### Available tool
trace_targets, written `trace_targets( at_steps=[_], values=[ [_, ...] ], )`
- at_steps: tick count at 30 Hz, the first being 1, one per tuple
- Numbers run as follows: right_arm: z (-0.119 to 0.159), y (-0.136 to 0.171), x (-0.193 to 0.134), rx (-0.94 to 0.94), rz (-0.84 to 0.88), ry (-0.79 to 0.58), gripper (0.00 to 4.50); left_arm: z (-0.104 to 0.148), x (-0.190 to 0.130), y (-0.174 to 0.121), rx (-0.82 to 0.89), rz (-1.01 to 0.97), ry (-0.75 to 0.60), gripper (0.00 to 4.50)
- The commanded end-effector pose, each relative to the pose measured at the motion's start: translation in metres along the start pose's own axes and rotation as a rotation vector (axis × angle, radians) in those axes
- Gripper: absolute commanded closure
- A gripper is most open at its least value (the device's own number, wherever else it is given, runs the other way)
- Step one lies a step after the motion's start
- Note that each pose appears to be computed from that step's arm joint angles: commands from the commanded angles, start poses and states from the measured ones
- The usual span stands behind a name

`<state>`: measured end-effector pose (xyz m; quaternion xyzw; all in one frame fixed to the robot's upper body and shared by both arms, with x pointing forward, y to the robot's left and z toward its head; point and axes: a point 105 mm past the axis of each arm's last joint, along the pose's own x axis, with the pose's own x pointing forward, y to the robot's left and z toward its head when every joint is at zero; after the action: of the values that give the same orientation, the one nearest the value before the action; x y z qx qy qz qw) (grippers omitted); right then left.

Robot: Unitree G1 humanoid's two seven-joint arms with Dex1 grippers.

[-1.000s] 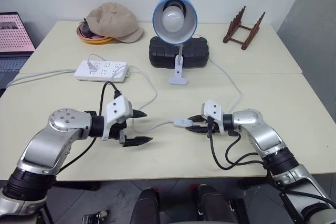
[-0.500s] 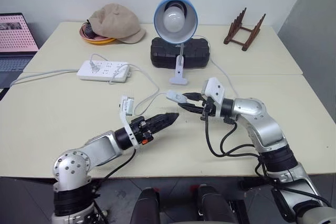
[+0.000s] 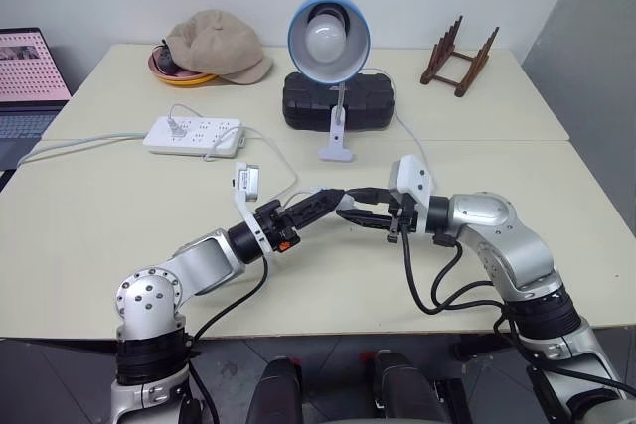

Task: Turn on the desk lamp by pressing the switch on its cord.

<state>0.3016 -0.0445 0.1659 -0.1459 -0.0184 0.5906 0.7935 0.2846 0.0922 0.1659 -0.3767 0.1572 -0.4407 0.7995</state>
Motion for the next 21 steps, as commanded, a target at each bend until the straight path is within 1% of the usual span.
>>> trace_targets(
  at_steps=[1, 2, 9, 11, 13, 19, 21],
  values=[
    [0.0115, 0.0017, -0.003, -0.039, 0.002, -0.028, 3.44, 0.0065, 0.0009, -0.0121, 0.003, -0.059, -0.027, 0.36],
    [0.0113, 0.0017, -0.0033, -0.039, 0.001, -0.028, 3.44, 0.0068, 0.0007, -0.0123, 0.0, -0.06, -0.028, 0.44],
    [0.0126, 0.0024, -0.0034, -0.042, -0.004, -0.033, 3.44, 0.0045, -0.001, -0.013, 0.002, -0.059, -0.006, 1.93],
    [0.0134, 0.0025, -0.0032, -0.045, -0.004, -0.036, 3.44, 0.0036, -0.0009, -0.0128, 0.003, -0.057, 0.0, 2.16],
    [0.0146, 0.0029, -0.0028, -0.048, -0.002, -0.039, 3.44, 0.0022, -0.0008, -0.0129, 0.004, -0.056, 0.007, 2.68],
    [0.0187, 0.0058, -0.0005, -0.063, 0.014, -0.053, 3.44, -0.0008, -0.0003, -0.0131, 0.006, -0.052, 0.018, 3.83],
    [0.0198, 0.0068, 0.0003, -0.069, 0.02, -0.055, 3.44, -0.0006, -0.0003, -0.0129, 0.007, -0.05, 0.018, 3.99]
  ],
)
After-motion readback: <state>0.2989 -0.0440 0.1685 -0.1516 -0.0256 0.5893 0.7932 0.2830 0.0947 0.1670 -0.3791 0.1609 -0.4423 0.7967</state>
